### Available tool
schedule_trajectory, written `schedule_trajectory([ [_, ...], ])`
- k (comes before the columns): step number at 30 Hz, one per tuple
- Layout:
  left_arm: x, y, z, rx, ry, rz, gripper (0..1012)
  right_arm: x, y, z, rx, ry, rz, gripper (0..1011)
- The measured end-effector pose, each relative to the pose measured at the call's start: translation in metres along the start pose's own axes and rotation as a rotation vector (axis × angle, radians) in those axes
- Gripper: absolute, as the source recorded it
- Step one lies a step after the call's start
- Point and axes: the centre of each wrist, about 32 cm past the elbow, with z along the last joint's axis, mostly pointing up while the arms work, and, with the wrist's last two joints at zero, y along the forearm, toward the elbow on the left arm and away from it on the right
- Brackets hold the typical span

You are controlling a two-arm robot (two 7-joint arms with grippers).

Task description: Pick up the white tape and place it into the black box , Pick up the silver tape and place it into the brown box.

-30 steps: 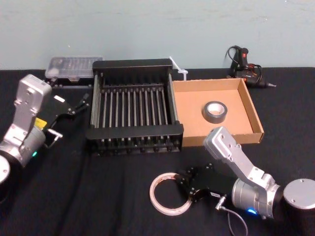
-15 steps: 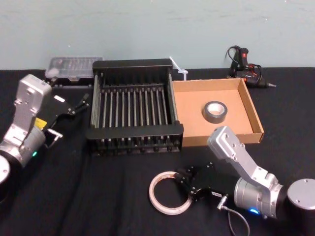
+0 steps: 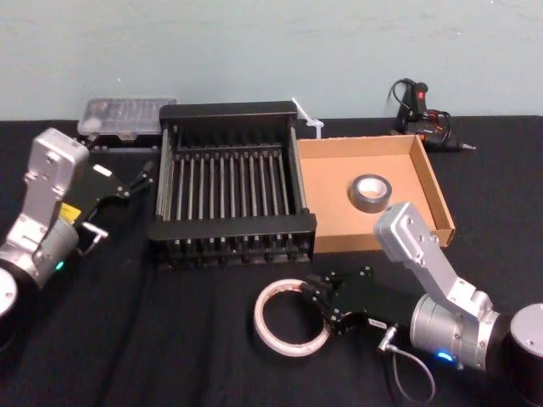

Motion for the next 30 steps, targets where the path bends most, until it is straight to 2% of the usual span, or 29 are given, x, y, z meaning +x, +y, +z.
schedule_trajectory([
  [19, 0.0, 0.0, 0.0, 0.0, 0.0, 0.0, 1002, 0.0015, -0.012, 0.018, 0.132, 0.017, -0.037, 93],
  [30, 0.0, 0.0, 0.0, 0.0, 0.0, 0.0, 1001, 0.0039, -0.014, 0.021, 0.192, 0.047, -0.069, 93],
])
